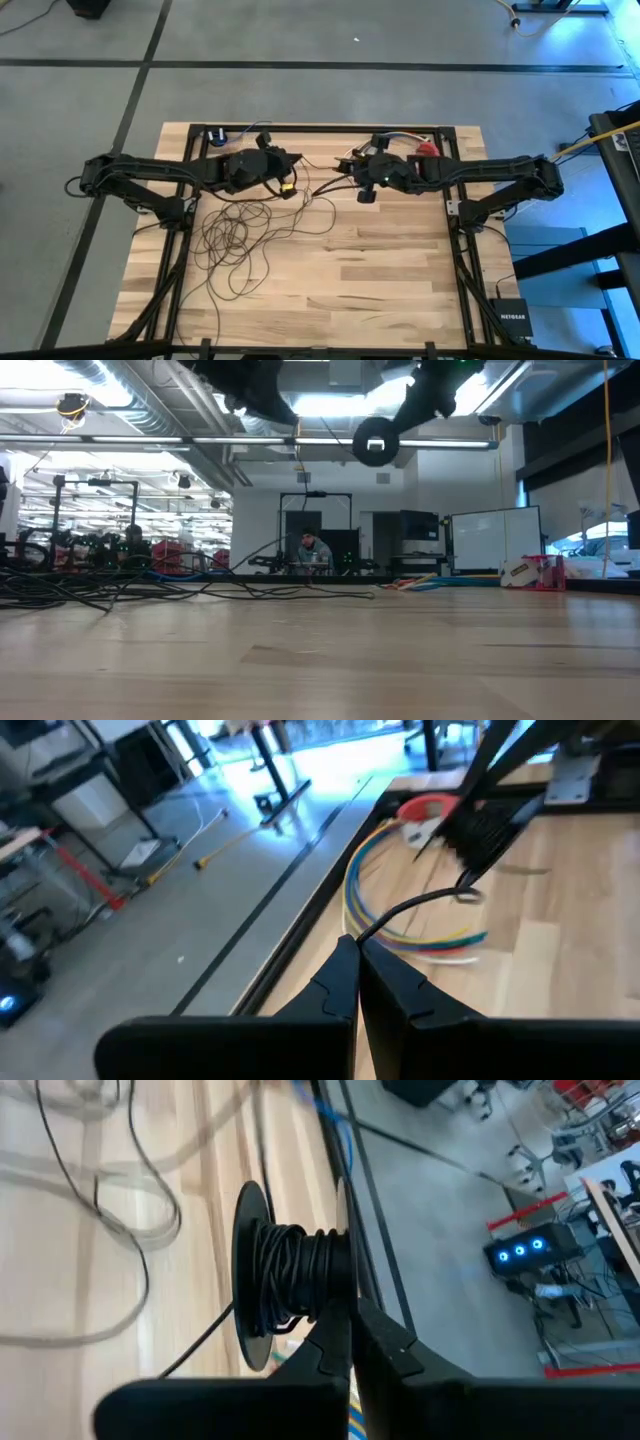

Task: Coiling cords

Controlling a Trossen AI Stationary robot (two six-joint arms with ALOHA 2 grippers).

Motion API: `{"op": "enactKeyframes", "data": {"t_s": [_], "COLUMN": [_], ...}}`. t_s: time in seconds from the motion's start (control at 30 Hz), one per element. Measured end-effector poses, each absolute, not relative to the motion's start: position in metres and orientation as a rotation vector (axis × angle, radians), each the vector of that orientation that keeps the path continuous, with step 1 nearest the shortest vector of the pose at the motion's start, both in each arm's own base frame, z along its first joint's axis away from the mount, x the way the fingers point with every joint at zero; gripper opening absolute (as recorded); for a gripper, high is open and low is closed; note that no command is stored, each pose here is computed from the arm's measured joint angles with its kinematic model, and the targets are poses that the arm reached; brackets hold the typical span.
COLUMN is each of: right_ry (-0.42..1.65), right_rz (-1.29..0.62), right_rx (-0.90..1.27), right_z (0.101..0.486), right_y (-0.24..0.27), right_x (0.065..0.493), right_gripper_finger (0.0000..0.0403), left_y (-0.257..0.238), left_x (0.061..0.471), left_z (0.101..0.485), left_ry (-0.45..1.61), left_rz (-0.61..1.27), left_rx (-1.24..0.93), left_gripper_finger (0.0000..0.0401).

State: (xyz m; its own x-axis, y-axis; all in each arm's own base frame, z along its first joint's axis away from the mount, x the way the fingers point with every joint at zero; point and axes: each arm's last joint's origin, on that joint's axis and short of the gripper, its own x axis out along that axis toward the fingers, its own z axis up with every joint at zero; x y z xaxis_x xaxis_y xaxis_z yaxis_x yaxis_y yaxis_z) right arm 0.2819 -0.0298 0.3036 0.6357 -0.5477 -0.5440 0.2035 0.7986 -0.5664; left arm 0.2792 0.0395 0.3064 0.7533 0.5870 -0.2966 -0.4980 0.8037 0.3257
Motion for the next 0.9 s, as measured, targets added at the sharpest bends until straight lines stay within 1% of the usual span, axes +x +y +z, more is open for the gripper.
{"op": "enactKeyframes", "data": {"t_s": [0.2,0.33,0.43,0.6,0.7,0.9], "right_ry": [0.843,0.872,0.853,0.730,0.685,0.691], "right_rz": [-0.452,-0.516,-0.587,-0.667,-0.684,-0.668], "right_rx": [-0.493,-0.510,-0.522,-0.478,-0.459,-0.488], "right_z": [0.279,0.269,0.268,0.276,0.280,0.281], "right_y": [-0.037,-0.042,-0.048,-0.060,-0.067,-0.068], "right_x": [0.289,0.292,0.296,0.304,0.305,0.306], "right_gripper_finger": [0.0003,0.0003,0.0003,0.0003,0.0003,0.0003], "left_y": [0.035,0.030,0.025,0.020,0.019,0.027], "left_x": [0.275,0.276,0.278,0.281,0.281,0.283], "left_z": [0.312,0.314,0.318,0.321,0.319,0.304], "left_ry": [0.375,0.350,0.306,0.259,0.278,0.368], "left_rz": [0.581,0.567,0.520,0.392,0.383,0.396], "left_rx": [0.232,0.228,0.215,0.194,0.200,0.231], "left_gripper_finger": [0.0000,0.0000,0.0001,0.0001,0.0001,0.0001]}}
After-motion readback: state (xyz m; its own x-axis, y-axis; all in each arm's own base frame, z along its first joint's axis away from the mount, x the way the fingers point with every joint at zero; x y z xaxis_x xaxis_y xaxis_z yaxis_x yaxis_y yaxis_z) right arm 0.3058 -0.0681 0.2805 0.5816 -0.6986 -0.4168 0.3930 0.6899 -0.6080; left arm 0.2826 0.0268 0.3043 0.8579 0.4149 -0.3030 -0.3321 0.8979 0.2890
